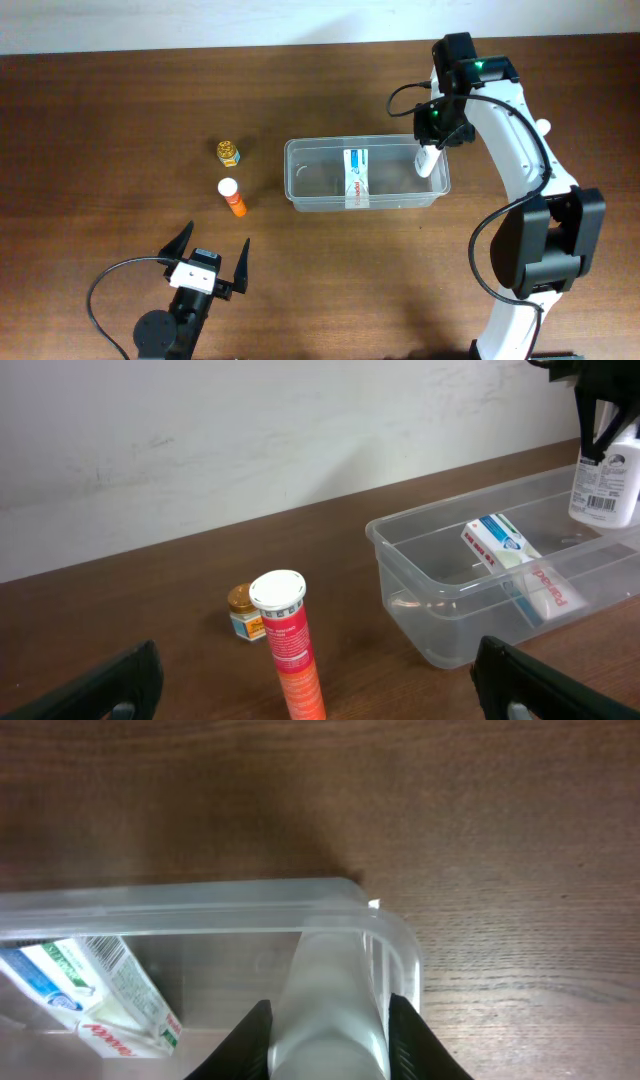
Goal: Pack container
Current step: 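Carry the spray bottle into the container and release it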
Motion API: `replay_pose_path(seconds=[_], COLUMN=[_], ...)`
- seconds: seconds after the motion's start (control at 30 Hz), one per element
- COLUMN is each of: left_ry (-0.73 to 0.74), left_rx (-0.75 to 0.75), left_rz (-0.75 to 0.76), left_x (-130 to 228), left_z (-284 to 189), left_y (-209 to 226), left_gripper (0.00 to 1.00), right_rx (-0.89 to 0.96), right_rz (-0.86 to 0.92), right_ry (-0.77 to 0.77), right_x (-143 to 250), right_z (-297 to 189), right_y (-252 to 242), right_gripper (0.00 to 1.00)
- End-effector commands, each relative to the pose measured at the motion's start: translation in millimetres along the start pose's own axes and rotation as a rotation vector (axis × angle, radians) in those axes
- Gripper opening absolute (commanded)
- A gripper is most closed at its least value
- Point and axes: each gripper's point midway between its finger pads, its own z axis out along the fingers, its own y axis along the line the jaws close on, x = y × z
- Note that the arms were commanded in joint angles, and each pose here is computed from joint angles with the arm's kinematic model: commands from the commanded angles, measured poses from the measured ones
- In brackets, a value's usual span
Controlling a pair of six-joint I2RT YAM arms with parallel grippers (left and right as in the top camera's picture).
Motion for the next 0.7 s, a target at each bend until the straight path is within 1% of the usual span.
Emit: replay_pose_path(seconds=[0.0, 0.37, 0.67], left_ry=[0.009, 0.009, 0.009], left_rx=[-0.011, -0.011, -0.011], left_rz=[0.011, 0.01, 0.011], left_x=[2.4, 2.5, 2.4], left_z=[-0.2, -0.2, -0.2], left_y=[2.2, 2.1, 2.2], left_gripper=[0.99, 0.99, 0.99], right_rx=[0.035, 0.01, 0.008], right_rz=[0.008, 0.007, 0.008], right_ry=[-0.03, -0.021, -0.033], right_x=[-5.0, 0.6, -2.0], right_z=[-4.2, 18.1, 18.2], right_y=[-7.0, -4.3, -3.8], right_gripper=[0.29, 0.29, 0.3])
